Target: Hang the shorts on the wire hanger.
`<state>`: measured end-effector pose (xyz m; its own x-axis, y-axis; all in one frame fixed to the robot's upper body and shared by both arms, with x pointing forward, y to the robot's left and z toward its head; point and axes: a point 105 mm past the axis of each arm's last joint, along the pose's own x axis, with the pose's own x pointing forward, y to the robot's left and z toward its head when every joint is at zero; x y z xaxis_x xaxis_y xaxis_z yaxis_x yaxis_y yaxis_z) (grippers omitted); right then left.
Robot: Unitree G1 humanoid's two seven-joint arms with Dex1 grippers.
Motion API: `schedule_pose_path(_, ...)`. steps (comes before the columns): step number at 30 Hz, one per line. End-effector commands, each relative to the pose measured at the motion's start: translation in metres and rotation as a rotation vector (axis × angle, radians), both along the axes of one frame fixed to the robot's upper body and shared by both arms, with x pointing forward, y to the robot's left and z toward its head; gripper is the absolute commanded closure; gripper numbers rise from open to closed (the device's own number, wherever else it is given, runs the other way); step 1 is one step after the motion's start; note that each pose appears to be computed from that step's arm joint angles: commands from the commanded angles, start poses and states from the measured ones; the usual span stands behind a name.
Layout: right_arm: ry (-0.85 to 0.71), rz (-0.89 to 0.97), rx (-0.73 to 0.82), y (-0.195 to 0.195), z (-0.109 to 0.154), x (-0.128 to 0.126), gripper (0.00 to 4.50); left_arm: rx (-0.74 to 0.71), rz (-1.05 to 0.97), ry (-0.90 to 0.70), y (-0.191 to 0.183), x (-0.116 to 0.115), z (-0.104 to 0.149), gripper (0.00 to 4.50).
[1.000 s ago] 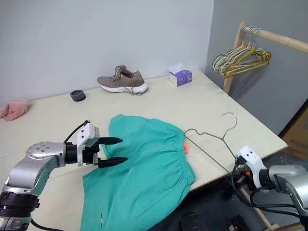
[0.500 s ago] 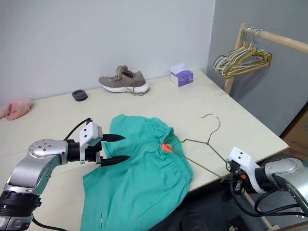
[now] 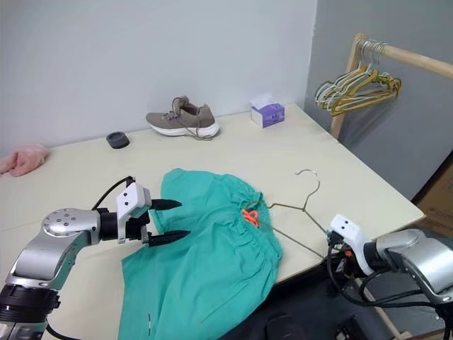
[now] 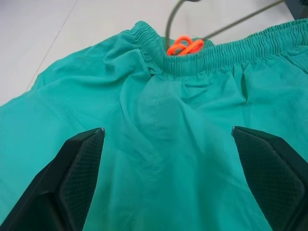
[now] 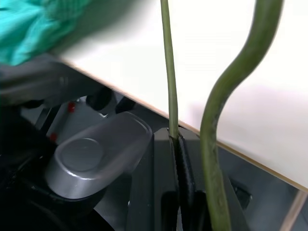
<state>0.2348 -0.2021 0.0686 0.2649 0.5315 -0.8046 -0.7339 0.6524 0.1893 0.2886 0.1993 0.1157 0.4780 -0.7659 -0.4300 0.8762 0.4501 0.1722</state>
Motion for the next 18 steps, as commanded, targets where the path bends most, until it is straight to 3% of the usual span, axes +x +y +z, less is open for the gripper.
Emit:
schedule_pose_path(1, 0.015, -0.023, 0.050, 0.003, 0.010, 0.006, 4.50, 0.001, 0.011, -0.064, 0.001, 0.003, 0.012, 0.02)
schedule_pose_path(7, 0.117, -0.062, 0.078, 0.002, 0.005, 0.002, 4.50, 0.002, 0.043, -0.085, 0.006, 0.006, 0.013, 0.02)
schedule_pose_path(18, 0.271, -0.213, 0.287, 0.022, 0.014, 0.008, 4.50, -0.008, 0.100, -0.122, 0.015, 0.012, 0.017, 0.02)
